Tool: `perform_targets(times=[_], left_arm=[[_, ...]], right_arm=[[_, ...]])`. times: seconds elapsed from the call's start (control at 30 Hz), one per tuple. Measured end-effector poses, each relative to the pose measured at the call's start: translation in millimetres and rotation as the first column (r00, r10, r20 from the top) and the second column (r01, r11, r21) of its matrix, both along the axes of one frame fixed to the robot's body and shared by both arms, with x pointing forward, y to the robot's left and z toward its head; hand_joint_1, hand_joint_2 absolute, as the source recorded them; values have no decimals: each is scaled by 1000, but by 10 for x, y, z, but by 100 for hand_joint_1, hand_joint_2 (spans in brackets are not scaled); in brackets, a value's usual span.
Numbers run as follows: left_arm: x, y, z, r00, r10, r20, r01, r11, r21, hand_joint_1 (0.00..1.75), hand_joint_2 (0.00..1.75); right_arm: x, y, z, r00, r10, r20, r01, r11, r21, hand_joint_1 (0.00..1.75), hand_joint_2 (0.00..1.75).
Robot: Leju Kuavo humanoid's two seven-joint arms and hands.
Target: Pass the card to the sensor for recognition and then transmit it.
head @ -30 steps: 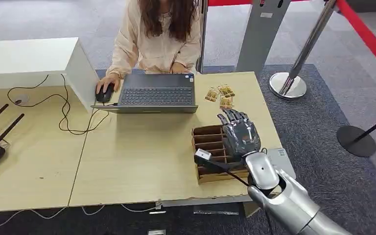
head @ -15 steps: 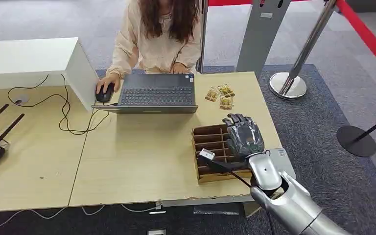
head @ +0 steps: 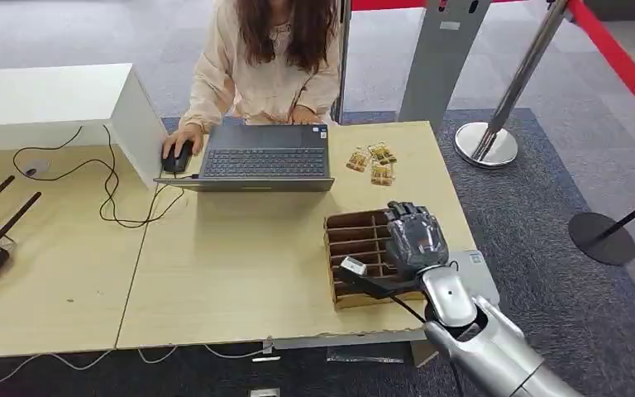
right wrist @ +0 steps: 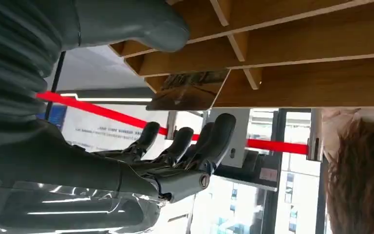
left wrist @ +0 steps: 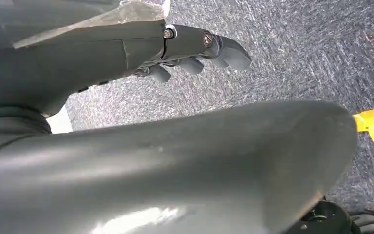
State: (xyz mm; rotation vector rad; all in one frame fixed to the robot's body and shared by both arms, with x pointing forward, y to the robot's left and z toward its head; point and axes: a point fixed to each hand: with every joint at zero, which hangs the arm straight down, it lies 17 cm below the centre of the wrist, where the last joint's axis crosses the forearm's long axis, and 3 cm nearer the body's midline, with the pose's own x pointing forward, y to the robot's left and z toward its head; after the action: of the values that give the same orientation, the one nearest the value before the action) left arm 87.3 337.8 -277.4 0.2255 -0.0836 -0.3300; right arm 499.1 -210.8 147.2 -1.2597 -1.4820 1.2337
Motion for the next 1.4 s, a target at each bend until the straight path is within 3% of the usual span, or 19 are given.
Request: perform_targets(times=[0.23,1.4], left_arm=[[-2,1,0,1000,1,0,-1,1000,0,0,0],[12,-20,-2,1000,26,16,-25,1000,-10,0,0]], right_arm=[[2,-17,-11,1000,-2,6,2,1000,2,103,175],[46,-12,20,1000,-1,25,2,1000,-24,87,175]])
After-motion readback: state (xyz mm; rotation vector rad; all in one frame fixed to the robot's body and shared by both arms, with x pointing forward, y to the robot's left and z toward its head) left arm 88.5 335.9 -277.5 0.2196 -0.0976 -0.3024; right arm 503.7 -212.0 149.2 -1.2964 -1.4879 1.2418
